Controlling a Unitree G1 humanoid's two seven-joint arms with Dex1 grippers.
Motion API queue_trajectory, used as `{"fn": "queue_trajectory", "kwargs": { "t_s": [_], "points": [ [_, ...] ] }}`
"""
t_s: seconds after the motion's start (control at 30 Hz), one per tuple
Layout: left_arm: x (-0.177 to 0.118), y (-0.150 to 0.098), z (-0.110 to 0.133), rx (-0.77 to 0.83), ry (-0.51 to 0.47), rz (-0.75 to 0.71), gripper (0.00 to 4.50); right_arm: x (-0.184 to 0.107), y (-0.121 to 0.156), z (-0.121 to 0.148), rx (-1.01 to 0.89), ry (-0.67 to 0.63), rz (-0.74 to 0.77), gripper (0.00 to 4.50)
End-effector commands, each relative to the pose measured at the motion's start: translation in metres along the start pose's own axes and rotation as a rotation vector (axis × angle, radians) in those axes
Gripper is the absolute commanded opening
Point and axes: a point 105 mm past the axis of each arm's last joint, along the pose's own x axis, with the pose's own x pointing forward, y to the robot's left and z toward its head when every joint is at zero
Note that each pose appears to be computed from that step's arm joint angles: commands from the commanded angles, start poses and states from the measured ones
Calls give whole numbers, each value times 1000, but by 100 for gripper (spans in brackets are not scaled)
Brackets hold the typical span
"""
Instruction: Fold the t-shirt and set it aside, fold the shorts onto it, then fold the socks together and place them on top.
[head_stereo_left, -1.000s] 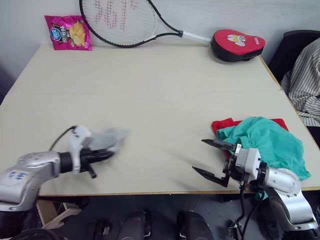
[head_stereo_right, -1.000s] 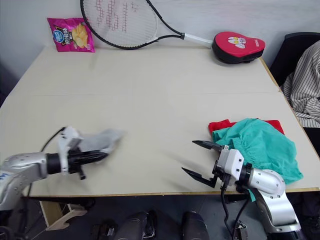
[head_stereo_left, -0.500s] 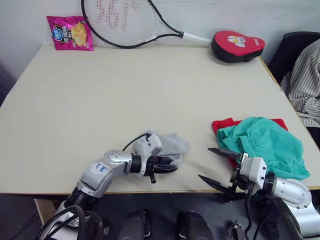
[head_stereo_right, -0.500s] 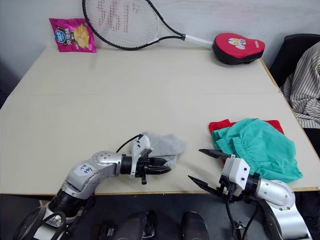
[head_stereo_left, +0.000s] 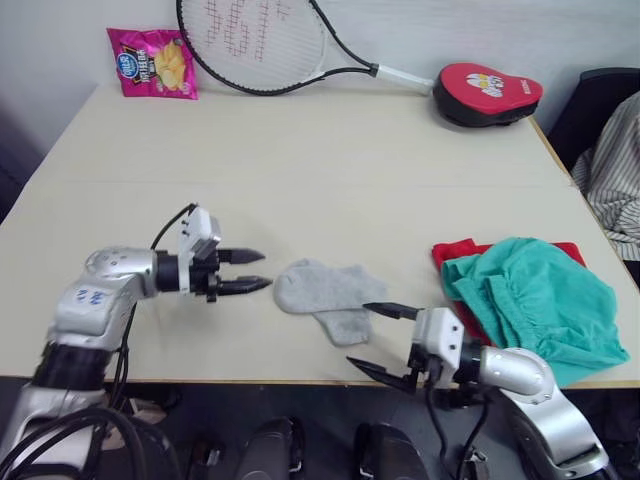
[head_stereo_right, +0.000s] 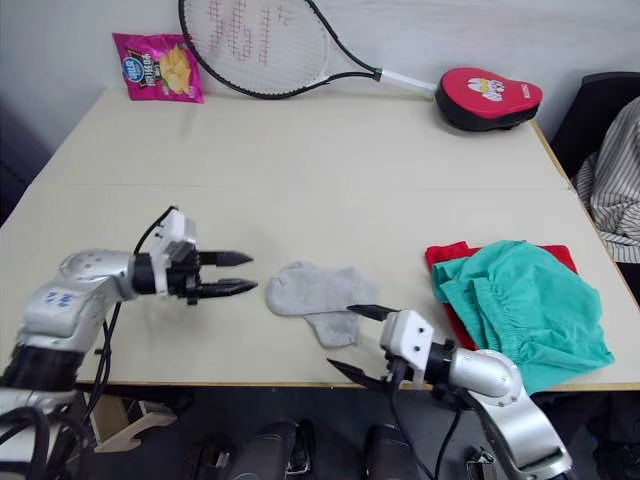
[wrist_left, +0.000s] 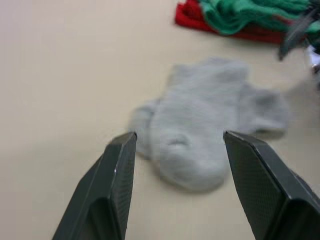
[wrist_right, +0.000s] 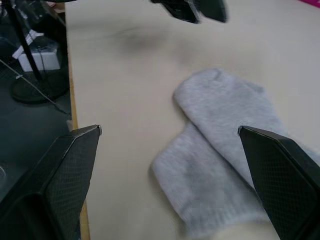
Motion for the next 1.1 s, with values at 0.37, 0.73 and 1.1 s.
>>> {"fn": "queue_trajectory", "kwargs": {
  "t_s": [0.37,0.73,1.1],
  "points": [
    [63,37,-12,72,68,-22,293,10,-21,-30,-34,124,-113,411],
    [60,24,-34,-22,130,-107,76,10,-29,-29,-66,135,-97,50],
    [35,14,-21,-132,37,63,2,7,-60,-27,-180,153,-35,0]
  ]
}}
